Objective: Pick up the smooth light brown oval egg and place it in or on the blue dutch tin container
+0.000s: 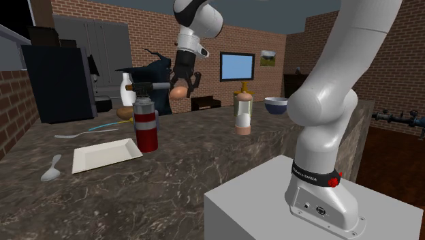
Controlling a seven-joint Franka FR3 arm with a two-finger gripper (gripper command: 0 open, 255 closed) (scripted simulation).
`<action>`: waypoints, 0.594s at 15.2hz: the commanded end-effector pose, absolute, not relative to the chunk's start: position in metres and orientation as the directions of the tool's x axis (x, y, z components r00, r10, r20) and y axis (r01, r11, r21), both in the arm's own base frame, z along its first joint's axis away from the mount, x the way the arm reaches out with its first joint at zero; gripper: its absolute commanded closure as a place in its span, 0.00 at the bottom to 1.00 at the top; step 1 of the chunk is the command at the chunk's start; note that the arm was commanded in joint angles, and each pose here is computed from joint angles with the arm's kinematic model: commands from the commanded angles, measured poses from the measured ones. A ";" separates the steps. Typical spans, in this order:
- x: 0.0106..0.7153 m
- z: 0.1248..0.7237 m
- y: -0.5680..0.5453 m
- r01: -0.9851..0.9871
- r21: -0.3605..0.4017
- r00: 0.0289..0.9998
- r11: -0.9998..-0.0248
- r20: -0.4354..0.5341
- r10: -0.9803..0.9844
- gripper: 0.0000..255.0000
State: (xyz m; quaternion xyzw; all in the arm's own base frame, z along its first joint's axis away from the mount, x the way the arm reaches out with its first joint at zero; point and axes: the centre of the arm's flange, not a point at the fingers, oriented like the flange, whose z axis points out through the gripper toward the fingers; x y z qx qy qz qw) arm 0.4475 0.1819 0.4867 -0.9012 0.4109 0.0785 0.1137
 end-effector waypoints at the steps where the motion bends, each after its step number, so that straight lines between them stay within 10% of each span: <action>1: 0.467 0.489 0.190 -0.759 -0.140 0.650 -0.636 -0.235 -0.723 1.00; 9: 0.565 0.488 0.228 -0.759 -0.140 0.650 -0.636 -0.235 -0.723 1.00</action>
